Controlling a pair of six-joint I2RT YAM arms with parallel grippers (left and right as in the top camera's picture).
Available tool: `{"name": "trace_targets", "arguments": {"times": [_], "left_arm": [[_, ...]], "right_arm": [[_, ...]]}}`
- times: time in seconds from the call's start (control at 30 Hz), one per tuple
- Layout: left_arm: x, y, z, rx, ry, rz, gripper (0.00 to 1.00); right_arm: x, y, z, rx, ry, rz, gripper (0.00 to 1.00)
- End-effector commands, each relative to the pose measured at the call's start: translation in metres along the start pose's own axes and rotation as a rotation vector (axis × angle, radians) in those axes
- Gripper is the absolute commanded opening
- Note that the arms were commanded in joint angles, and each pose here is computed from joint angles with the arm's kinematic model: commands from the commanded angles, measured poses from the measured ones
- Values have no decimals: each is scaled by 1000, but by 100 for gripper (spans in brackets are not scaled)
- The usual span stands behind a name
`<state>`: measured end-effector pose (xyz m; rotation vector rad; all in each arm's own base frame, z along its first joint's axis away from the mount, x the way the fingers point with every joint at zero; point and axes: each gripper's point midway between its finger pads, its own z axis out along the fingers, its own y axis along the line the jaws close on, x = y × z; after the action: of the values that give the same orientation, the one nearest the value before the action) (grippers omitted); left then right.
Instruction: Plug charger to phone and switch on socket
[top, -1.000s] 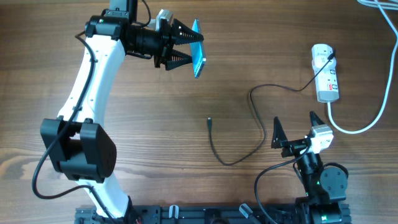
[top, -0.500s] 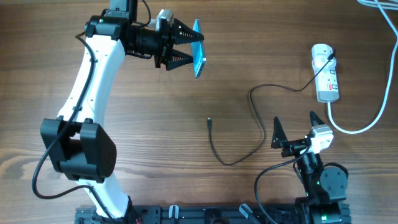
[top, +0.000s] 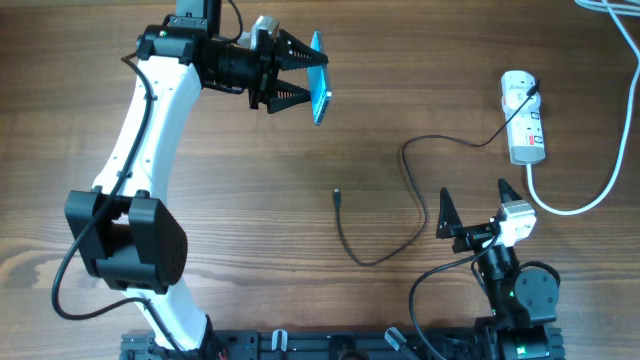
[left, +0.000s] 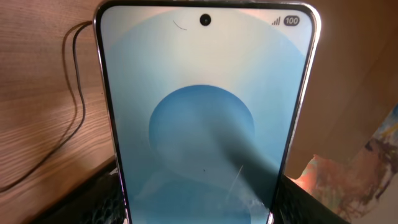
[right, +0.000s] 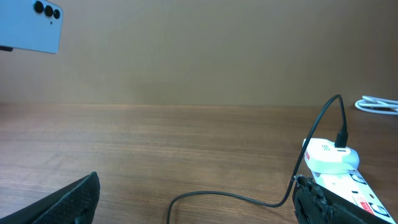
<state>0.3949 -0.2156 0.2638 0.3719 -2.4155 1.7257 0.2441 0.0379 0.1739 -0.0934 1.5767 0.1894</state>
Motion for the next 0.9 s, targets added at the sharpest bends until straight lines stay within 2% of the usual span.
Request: {"name": "trace_targets", "arguments": {"times": [0.0, 0.23, 0.47, 0.87], "left_arm": [[12, -17, -9, 46, 14, 8, 66], [15, -20, -9, 63, 32, -12, 66], [30, -35, -12, 153, 120, -15, 66], [40, -50, -24, 243, 208, -116, 66]], "right_arm": [[-2, -2, 0, 10, -9, -9, 100], [-2, -2, 0, 10, -9, -9, 100], [-2, -2, 0, 10, -9, -9, 100], [-2, -2, 0, 10, -9, -9, 100]]}}
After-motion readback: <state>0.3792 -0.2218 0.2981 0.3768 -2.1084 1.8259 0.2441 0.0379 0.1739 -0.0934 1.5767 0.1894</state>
